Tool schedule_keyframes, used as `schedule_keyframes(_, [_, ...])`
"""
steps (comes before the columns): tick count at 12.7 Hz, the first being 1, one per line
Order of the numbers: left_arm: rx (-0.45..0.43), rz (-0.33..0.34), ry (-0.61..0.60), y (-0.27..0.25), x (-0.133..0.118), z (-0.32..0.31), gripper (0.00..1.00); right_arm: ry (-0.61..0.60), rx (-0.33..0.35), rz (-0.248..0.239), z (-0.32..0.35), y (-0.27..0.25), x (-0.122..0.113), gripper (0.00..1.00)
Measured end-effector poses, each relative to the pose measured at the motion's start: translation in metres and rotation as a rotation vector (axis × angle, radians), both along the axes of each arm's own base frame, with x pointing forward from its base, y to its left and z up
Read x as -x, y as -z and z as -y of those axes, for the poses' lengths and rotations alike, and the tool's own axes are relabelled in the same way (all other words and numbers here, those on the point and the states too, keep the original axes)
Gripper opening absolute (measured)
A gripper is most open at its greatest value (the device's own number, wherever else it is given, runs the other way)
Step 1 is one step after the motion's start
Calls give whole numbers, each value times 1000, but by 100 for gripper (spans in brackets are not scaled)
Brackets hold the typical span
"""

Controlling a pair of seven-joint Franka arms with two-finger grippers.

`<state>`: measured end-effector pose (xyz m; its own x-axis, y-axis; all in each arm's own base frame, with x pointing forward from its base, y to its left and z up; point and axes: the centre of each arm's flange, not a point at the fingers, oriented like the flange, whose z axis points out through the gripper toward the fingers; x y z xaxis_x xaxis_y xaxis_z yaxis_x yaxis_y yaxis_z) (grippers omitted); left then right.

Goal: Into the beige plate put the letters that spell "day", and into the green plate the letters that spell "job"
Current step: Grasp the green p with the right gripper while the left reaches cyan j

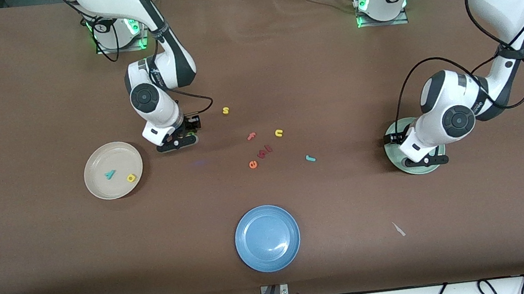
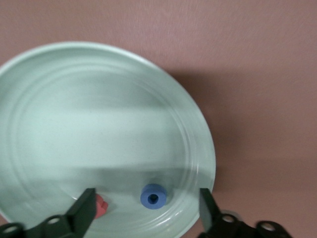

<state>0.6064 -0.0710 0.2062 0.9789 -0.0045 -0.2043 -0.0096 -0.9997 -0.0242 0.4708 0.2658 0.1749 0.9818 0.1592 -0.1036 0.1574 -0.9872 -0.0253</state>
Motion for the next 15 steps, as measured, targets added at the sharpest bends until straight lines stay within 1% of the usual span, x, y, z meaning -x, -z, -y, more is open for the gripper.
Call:
schedule_keyframes(1, [2, 11, 11, -10, -2, 8, 100, 0, 0, 0, 0, 0, 0, 59])
schedule_keyframes(4, [17, 35, 71, -57, -7, 57, 100, 0, 0, 0, 0, 0, 0, 55])
schedule_keyframes(5, [19, 53, 63, -72, -8, 76, 100, 0, 0, 0, 0, 0, 0, 55])
schedule_keyframes(6, [16, 68, 27, -82, -8, 94, 100, 2, -1, 0, 0, 0, 0, 50])
schedule_keyframes(9, [-24, 81, -173, -85, 7, 151, 100, 12, -7, 0, 0, 0, -1, 48])
schedule_keyframes(12, [-41, 81, -333, -81, 18, 203, 100, 11, -8, 1, -2, 0, -2, 47])
schedule_keyframes(14, [-53, 69, -464, -75, 22, 221, 100, 11, -8, 2, -2, 0, -2, 45])
schedule_keyframes(15, [-47, 54, -529, -72, 19, 226, 100, 12, -8, 2, -2, 0, -3, 43])
